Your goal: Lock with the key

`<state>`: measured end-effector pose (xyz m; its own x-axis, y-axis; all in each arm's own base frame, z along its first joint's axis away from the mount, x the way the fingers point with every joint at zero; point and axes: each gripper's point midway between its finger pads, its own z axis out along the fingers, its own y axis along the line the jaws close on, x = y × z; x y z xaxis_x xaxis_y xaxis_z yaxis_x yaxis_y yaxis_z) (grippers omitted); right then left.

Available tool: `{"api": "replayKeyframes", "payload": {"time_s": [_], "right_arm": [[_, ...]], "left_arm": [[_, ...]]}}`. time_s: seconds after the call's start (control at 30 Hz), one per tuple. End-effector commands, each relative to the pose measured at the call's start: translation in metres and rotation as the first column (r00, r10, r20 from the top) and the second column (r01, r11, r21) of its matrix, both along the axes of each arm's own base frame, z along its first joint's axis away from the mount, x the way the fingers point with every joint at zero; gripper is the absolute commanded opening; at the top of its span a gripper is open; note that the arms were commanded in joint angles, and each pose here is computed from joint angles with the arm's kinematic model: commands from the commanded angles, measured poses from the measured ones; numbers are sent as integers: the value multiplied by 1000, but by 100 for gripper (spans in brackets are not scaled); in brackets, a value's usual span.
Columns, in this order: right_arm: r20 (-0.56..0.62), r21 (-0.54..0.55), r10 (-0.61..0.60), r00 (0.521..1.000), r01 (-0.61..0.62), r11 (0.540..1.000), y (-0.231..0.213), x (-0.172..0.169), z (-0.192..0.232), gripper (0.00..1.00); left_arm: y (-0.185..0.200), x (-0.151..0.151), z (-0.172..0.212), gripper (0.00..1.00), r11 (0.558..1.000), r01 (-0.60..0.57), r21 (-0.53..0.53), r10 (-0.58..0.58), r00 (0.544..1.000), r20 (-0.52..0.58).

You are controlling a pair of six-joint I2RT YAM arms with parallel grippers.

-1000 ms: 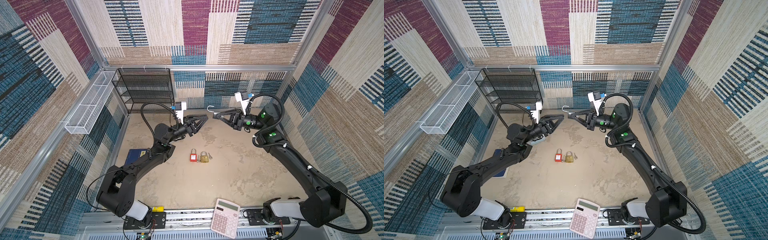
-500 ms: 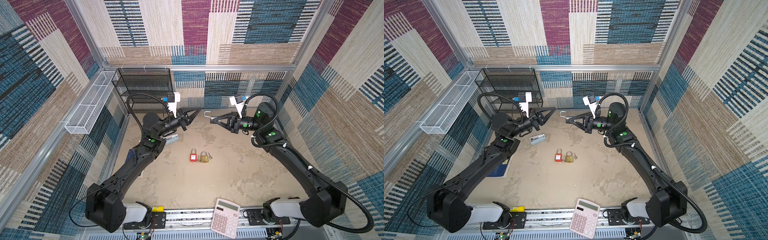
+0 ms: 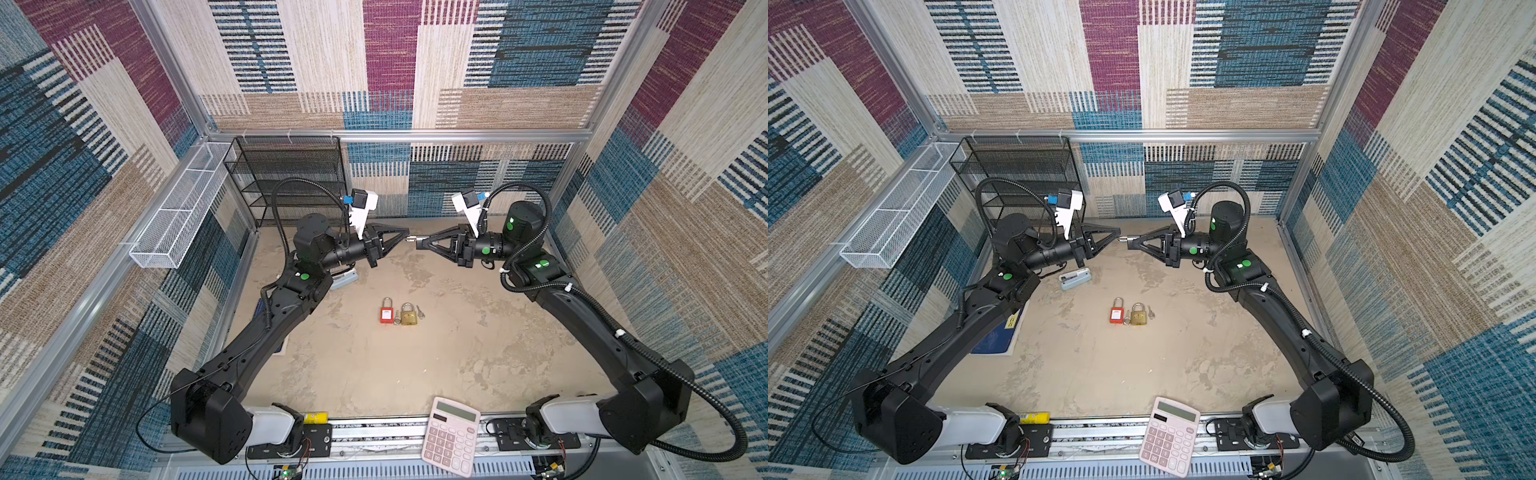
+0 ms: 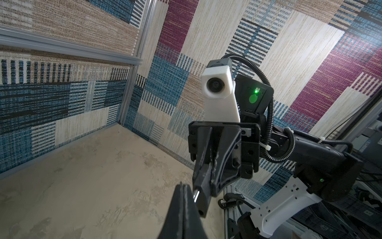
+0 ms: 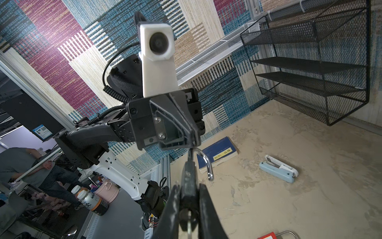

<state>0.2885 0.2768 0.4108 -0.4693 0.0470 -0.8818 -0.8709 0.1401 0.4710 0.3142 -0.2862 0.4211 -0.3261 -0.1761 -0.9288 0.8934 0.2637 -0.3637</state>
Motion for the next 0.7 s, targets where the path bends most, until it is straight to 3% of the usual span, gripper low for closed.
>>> {"api": "replayKeyframes", "payload": {"time_s": [0.0, 0.27, 0.5, 0.67], "right_arm": [[50, 16, 35, 998, -36, 999, 2, -7, 13, 0], [100, 13, -20, 995, 19, 1000, -3, -7, 22, 0], [118, 18, -3, 993, 1, 1000, -3, -11, 29, 0], [127, 25, 14, 992, -18, 1000, -4, -16, 34, 0]], "left_arm": [[-5, 5, -13, 2, 999, 17, 45, -16, 999, -29], [-10, 4, -18, 2, 997, 67, 38, -64, 995, -70], [-1, -8, -22, 32, 995, 76, 69, -73, 997, -40], [11, -19, -21, 35, 997, 65, 48, -66, 997, 37]]}}
